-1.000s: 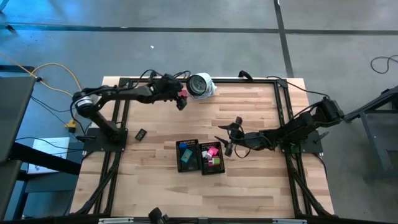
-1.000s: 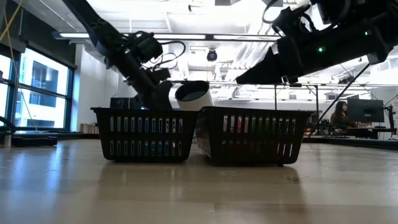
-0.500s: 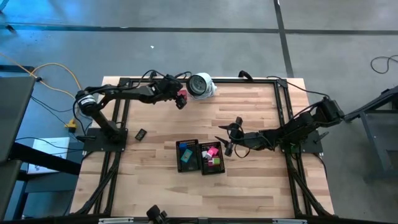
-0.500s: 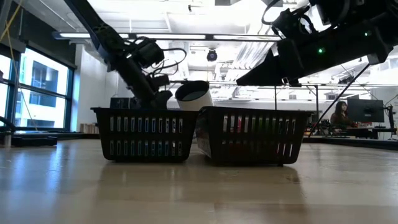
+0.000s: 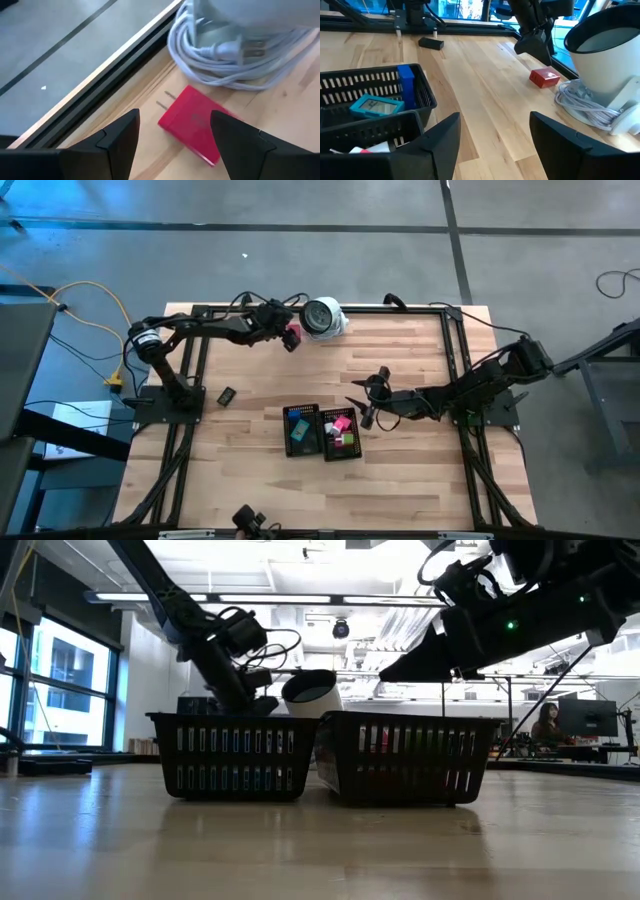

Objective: Pick & Place Office items
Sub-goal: Put the red charger adapter into the right black bin

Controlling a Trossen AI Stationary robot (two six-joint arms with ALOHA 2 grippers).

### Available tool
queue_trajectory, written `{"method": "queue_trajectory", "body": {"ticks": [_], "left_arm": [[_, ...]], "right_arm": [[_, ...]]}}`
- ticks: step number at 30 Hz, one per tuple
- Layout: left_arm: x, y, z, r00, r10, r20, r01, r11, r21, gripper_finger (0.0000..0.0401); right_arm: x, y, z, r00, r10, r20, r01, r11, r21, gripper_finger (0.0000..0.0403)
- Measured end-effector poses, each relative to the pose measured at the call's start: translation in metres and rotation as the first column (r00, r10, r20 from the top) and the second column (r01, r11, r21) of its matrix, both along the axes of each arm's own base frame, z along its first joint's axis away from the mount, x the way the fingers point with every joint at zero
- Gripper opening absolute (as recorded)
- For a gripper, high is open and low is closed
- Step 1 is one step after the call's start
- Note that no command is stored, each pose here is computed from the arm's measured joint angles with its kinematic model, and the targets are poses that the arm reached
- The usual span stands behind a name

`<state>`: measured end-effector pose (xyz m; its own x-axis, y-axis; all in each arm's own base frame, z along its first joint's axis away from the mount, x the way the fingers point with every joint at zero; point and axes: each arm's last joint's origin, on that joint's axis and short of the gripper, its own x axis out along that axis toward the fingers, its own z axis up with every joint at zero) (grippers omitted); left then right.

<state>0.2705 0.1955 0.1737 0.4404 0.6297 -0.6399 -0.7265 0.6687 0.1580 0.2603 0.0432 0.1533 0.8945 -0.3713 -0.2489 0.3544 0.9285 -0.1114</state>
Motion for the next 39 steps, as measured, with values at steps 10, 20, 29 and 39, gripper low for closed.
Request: {"method": "queue_trajectory", "body": {"ticks": [10,20,29,39], "left_arm": [[-0.004,0.004,-0.004,1.000,0.021,-0.024,-0.021,1.000,-0.017,0.0234],[-0.002,0.006,-0.016,0.999,0.030,-0.042,-0.032,0.999,-0.040,0.0234],[-0.004,0.001,-0.019,0.996,0.025,-0.090,-0.032,0.997,-0.072,0.0234],[-0.012,-0.022,-0.020,0.966,0.036,-0.256,-0.076,0.986,-0.148,0.0234]], "right_arm": [[0.000,0.000,0.000,1.000,0.000,0.002,0.000,1.000,0.000,0.0223],[0.000,0.000,0.000,1.000,-0.002,0.002,0.002,1.000,-0.002,0.0223],[0.000,0.000,0.000,1.000,-0.002,0.001,0.002,1.000,-0.002,0.0223],[0.000,0.000,0.000,1.000,0.001,0.002,-0.001,1.000,0.000,0.0223]]}}
